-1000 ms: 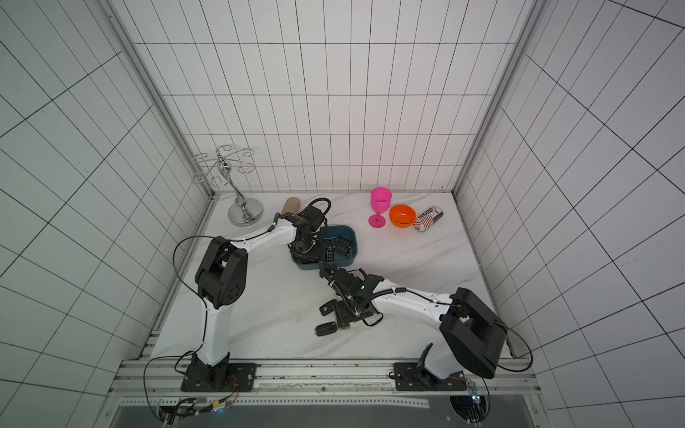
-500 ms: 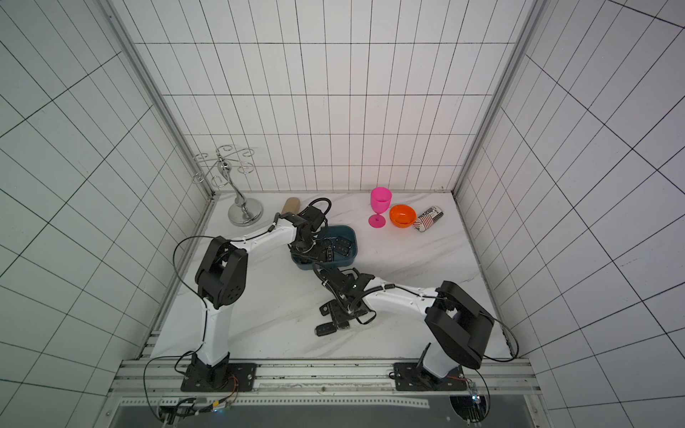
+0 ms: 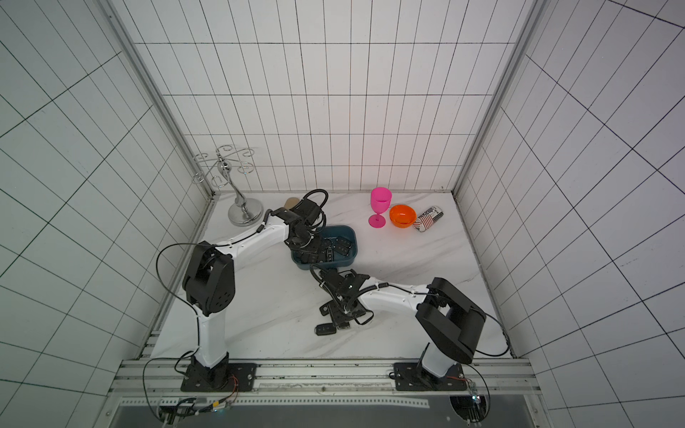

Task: Place the car key into the storage box
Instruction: Pick up the car key from the center of the board.

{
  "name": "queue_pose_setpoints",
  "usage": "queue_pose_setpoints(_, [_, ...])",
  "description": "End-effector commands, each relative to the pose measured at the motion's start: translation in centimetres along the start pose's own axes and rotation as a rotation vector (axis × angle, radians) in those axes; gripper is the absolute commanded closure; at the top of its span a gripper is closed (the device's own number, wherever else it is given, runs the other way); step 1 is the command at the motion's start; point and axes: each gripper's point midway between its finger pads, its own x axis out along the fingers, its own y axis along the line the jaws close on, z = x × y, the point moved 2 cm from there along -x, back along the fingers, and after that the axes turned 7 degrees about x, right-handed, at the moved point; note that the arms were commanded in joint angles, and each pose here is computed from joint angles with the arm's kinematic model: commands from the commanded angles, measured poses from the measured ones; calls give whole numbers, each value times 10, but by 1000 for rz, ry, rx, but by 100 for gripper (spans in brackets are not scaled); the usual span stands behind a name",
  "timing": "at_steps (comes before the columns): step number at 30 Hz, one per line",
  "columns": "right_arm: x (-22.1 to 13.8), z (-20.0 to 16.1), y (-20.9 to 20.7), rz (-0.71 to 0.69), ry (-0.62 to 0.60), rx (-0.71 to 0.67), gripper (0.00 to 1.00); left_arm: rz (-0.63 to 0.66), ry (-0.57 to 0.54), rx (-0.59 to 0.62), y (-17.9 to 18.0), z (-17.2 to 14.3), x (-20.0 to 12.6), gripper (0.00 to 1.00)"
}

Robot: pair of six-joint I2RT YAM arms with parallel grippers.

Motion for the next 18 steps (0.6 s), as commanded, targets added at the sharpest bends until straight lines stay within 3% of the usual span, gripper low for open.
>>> queue_pose_setpoints(1, [7, -1, -1, -27, 7, 13, 42, -18, -73, -15, 0, 5, -33, 35])
queue_pose_setpoints(11, [10, -18, -41, -105, 30, 67, 58, -21, -182, -77, 14, -27, -85, 35])
queue_pose_setpoints(18, [-4, -15, -80, -138, 15, 165, 64, -155, -196, -111, 0, -78, -98, 35])
